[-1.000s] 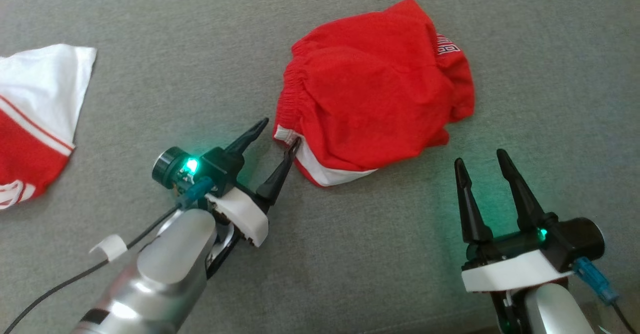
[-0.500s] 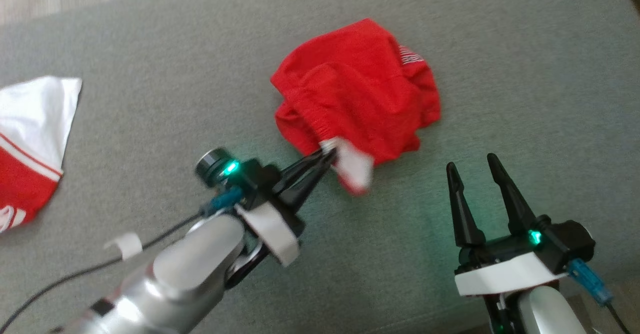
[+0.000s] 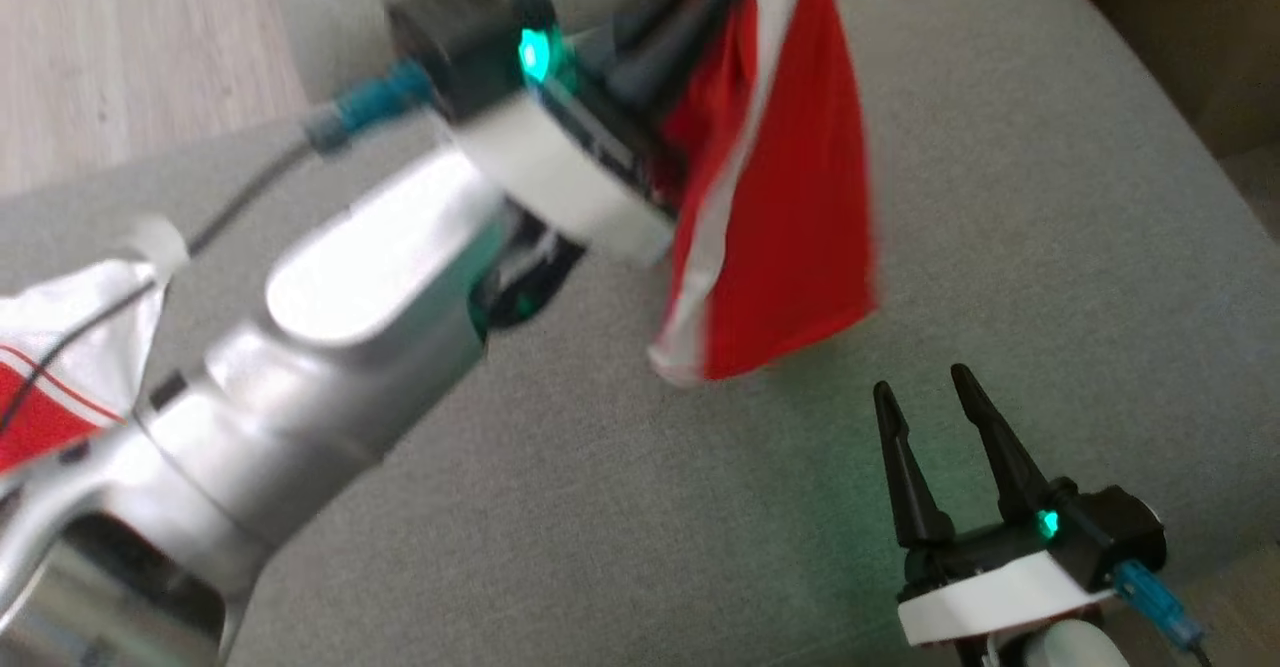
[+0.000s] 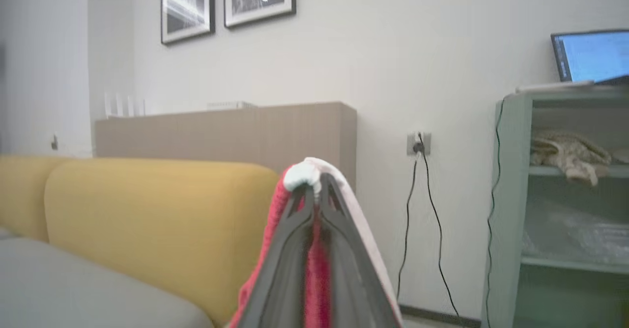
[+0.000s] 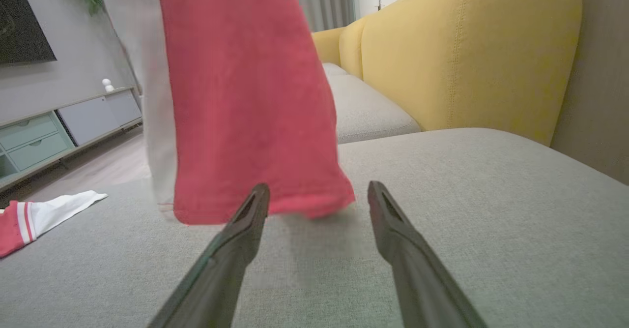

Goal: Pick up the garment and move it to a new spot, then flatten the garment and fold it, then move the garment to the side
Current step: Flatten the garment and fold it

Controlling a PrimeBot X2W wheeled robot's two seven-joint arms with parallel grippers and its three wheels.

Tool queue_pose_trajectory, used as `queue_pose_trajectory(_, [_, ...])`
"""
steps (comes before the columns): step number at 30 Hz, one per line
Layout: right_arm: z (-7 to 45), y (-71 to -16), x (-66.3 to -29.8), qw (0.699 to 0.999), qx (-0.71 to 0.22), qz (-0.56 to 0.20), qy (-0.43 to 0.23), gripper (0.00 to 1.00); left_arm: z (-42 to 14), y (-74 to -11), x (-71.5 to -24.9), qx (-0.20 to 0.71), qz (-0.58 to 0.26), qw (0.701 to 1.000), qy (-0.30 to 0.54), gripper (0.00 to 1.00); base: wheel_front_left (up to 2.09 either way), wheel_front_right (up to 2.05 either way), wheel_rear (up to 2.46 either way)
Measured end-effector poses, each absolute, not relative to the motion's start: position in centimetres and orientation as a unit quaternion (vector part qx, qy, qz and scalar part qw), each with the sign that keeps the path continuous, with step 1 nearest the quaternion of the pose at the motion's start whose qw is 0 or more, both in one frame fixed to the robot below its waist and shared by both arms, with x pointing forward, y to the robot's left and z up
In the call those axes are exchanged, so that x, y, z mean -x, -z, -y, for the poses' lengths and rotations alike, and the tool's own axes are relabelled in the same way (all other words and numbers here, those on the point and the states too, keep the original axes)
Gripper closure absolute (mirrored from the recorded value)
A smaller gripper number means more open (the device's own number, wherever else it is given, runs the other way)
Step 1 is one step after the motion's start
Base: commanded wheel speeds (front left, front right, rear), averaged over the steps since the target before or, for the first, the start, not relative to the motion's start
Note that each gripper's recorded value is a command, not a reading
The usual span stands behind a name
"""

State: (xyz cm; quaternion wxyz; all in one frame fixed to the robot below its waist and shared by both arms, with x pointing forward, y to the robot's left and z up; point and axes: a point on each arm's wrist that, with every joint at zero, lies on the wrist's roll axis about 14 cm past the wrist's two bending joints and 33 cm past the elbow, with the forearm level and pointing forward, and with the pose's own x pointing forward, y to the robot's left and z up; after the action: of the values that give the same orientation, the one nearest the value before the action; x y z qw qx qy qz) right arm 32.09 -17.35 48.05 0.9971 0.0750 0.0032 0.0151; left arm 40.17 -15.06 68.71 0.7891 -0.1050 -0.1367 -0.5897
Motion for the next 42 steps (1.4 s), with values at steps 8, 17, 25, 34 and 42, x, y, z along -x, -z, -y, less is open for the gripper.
queue_pose_trajectory(8, [16.7,-48.3,-31.1,0.997,-0.08,0.003,-0.025,0.0,12.5,-72.7,-41.4,0.163,0.158,0.81,0.541,1.0,0.0,0.0,0.0])
queue_pose_trajectory(17, [15.5,-47.3,-33.1,0.995,-0.084,-0.016,-0.048,0.0,2.7,-53.6,-43.1,0.218,-0.052,0.895,0.386,1.0,0.0,0.0,0.0])
queue_pose_trajectory(25, [13.0,-42.9,-34.9,0.982,-0.149,-0.088,-0.072,0.0,-3.8,-48.3,-42.3,0.276,-0.087,0.916,0.279,1.0,0.0,0.0,0.0])
queue_pose_trajectory(34, [8.6,-37.5,-35.7,0.965,-0.134,-0.179,-0.139,0.0,-6.3,-46.6,-42.6,0.283,-0.086,0.927,0.231,1.0,0.0,0.0,0.0])
queue_pose_trajectory(42, [7.1,-37.0,-36.4,0.96,-0.124,-0.187,-0.166,1.0,-6.4,-46.3,-42.6,0.28,-0.088,0.928,0.229,1.0,0.0,0.0,0.0])
